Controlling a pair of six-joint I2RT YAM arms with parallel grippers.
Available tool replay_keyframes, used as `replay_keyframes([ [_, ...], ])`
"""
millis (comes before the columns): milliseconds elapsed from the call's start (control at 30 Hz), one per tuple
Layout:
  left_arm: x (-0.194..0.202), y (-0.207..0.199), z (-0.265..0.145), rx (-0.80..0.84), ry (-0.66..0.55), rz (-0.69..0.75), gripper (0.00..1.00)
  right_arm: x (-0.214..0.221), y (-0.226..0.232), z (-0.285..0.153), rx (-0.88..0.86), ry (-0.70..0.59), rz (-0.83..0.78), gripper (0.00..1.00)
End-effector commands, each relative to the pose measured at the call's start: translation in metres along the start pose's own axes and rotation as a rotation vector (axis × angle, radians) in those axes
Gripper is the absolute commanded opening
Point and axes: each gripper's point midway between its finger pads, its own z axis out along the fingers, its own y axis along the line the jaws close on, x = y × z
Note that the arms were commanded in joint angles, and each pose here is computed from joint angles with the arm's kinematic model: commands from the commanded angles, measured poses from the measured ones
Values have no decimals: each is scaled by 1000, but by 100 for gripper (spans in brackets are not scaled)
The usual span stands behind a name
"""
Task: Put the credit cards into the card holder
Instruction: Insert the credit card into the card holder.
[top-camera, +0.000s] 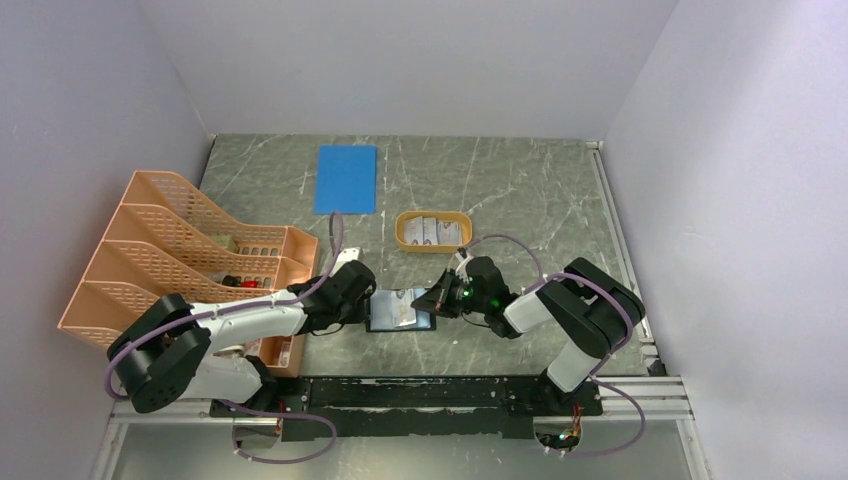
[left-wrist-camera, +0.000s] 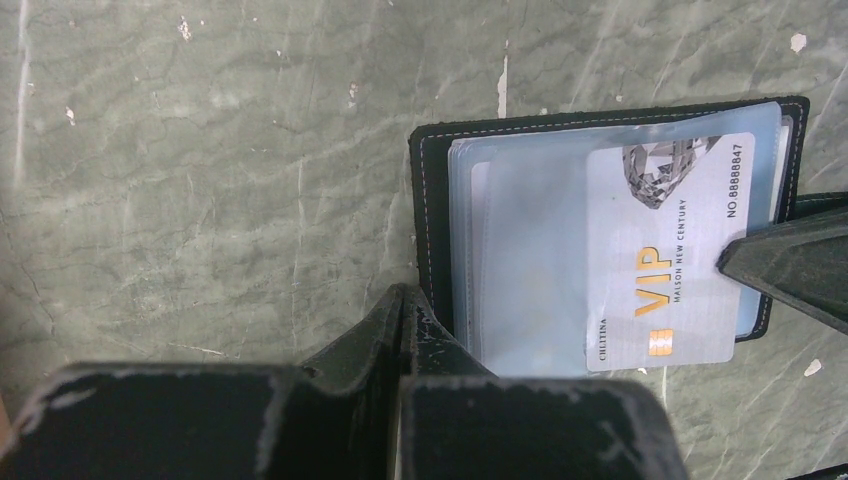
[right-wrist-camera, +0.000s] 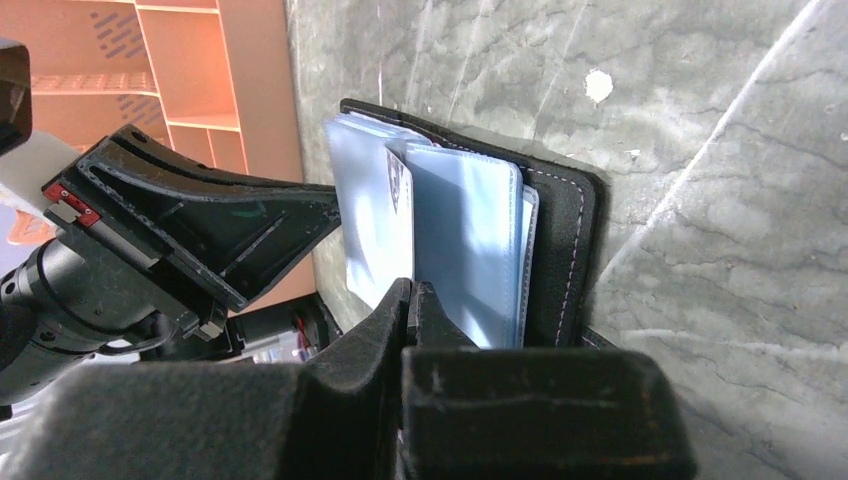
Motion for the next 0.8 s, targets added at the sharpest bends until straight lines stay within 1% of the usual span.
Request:
replay_keyframes([
  [0, 40, 29, 0, -76, 142, 29, 5, 1, -7, -2, 22, -16, -19, 0],
  [767, 41, 29, 1, -74, 143, 29, 5, 0, -9, -3, 24, -24, -13, 0],
])
